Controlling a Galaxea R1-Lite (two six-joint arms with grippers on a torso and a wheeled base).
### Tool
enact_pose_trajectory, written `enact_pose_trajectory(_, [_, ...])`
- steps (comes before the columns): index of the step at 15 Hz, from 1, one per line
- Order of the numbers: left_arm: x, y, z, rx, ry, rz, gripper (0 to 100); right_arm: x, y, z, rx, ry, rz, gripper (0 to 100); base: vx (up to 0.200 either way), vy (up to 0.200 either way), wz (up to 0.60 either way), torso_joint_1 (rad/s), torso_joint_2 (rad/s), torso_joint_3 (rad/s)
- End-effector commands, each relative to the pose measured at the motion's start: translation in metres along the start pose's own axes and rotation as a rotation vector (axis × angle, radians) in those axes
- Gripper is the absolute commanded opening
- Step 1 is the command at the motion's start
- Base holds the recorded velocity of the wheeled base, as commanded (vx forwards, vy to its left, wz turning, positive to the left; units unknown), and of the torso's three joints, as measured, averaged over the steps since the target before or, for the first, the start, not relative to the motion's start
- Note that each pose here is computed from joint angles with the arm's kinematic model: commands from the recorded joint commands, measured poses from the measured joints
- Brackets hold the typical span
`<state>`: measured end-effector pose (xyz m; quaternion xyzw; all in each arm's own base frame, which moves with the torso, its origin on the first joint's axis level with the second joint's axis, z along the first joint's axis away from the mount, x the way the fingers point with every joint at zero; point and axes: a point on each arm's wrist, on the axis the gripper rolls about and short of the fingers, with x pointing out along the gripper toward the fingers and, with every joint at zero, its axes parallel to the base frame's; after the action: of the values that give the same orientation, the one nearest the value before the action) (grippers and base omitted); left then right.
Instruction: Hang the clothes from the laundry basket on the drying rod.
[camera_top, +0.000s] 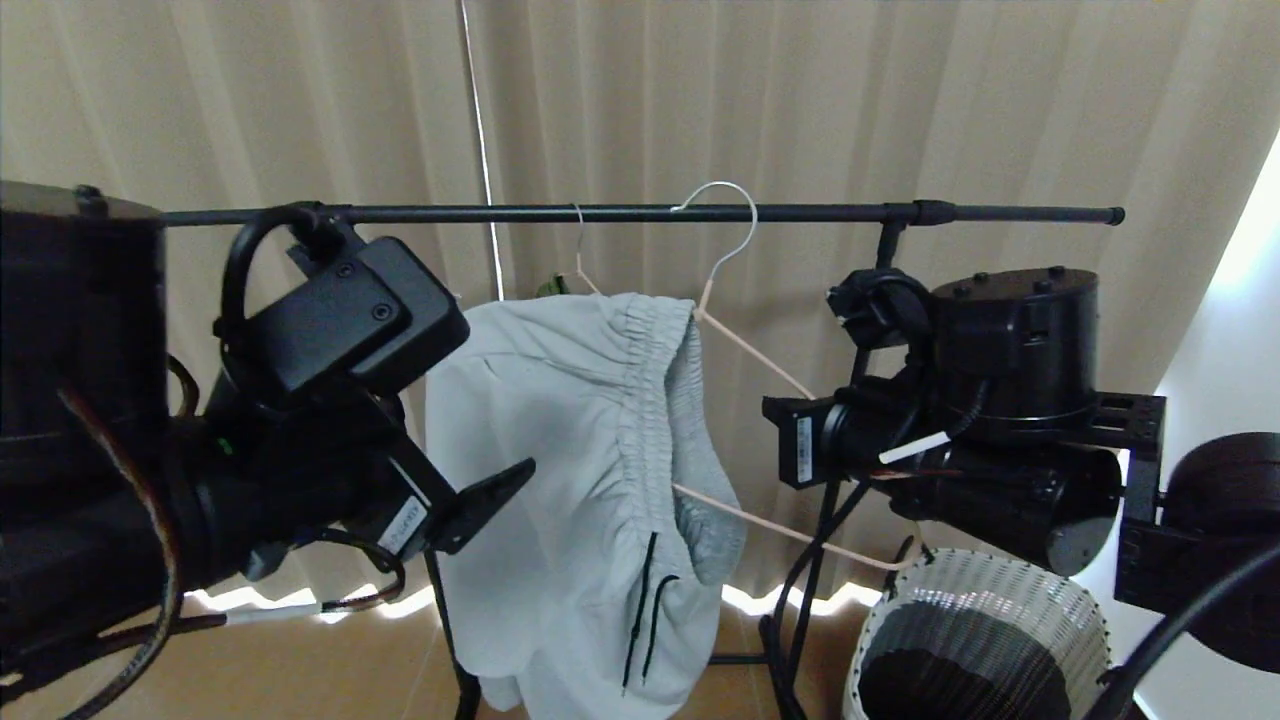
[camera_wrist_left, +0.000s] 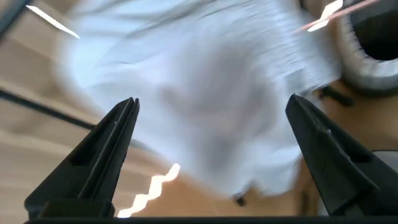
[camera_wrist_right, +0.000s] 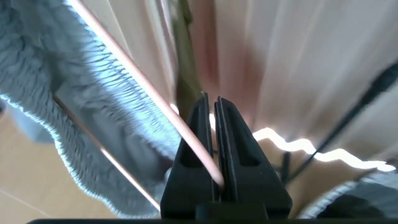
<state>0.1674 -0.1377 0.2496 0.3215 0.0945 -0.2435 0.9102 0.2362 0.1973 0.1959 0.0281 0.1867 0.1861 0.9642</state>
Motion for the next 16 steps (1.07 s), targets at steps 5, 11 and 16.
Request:
enact_pose_trajectory(5, [0.008, 0.019, -0.012, 0.23, -0.064, -0.024, 100, -0.05, -0.021, -0.008, -0.112, 0.0, 0.126, 0, 0.0, 0.0, 0.0, 0.0, 0.0, 0.0])
enact_pose_trajectory(11, [0.026, 0.005, 0.008, 0.278, -0.132, -0.117, 100, -0.031, -0.015, -0.017, -0.18, -0.056, 0.149, 0, 0.0, 0.0, 0.0, 0.0, 0.0, 0.0])
enact_pose_trajectory(16, [0.036, 0.006, 0.01, 0.313, -0.136, -0.102, 100, -0.037, -0.002, -0.021, -0.203, -0.048, 0.245, 0, 0.0, 0.0, 0.0, 0.0, 0.0, 0.0])
